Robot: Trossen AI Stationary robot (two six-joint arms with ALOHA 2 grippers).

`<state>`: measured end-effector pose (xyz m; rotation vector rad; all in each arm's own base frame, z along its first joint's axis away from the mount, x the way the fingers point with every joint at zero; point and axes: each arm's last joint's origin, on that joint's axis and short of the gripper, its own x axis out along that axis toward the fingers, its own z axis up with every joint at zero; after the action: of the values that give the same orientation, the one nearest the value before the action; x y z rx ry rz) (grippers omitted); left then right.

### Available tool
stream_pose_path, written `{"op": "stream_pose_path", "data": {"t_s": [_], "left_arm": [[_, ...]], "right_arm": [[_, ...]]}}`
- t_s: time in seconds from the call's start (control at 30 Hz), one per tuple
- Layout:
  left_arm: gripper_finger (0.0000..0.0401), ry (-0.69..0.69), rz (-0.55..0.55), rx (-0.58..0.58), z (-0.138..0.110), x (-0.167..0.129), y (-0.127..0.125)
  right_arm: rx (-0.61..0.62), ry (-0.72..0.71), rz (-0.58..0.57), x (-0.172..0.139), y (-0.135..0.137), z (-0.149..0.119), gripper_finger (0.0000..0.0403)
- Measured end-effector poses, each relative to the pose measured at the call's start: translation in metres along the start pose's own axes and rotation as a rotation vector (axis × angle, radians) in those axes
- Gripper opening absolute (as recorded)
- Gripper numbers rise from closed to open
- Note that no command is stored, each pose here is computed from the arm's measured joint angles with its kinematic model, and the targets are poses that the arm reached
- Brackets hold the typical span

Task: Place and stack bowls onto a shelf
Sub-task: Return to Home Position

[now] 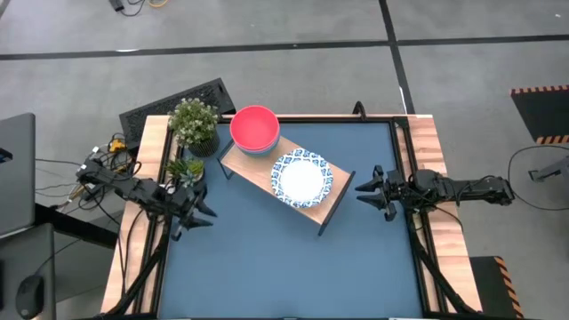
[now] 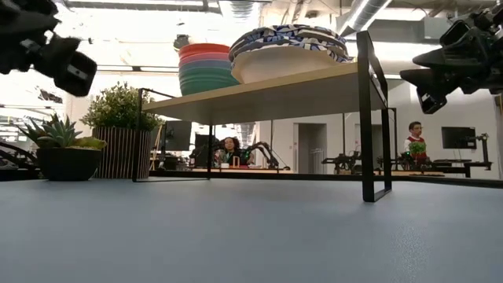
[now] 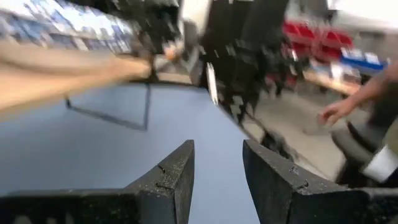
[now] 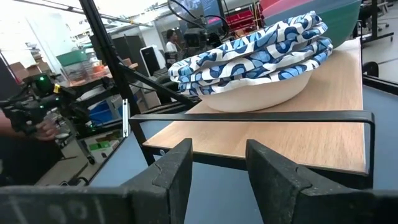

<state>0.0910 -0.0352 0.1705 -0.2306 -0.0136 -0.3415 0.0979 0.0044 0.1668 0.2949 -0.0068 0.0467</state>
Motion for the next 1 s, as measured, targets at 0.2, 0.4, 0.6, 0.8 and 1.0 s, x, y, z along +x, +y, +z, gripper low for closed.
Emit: {"op": "stream_pose_path", "data": {"t_s": [0.2, 0.4, 0.6, 0.8, 1.0], "left_arm": [[0.0121, 0.062, -0.031, 0.109, -0.0045, 0.0014, -0.0005], [0.0121, 0.1, -0.032, 0.148, -0.0077, 0.0033, -0.0001], [0.0121, 0.101, -0.023, 0.197, -0.0078, 0.0036, 0.0004], [0.0121, 0.102, -0.021, 0.146, -0.0078, 0.0036, 0.0004], [0.0121, 0.102, -0.02, 0.134, -0.0078, 0.0036, 0.0004]], "right_arm": [[0.003, 0.003, -0.002, 0.0001, -0.0002, -0.0005, 0.0177], [0.003, -0.003, 0.0, 0.0001, 0.0, 0.0001, 0.0177], [0.003, -0.006, 0.001, 0.0001, 0.0, 0.0003, 0.0177], [0.003, -0.006, 0.001, 0.0001, 0.0, 0.0002, 0.0177], [0.003, -0.007, 0.001, 0.0002, 0.0, 0.0002, 0.0177]]}}
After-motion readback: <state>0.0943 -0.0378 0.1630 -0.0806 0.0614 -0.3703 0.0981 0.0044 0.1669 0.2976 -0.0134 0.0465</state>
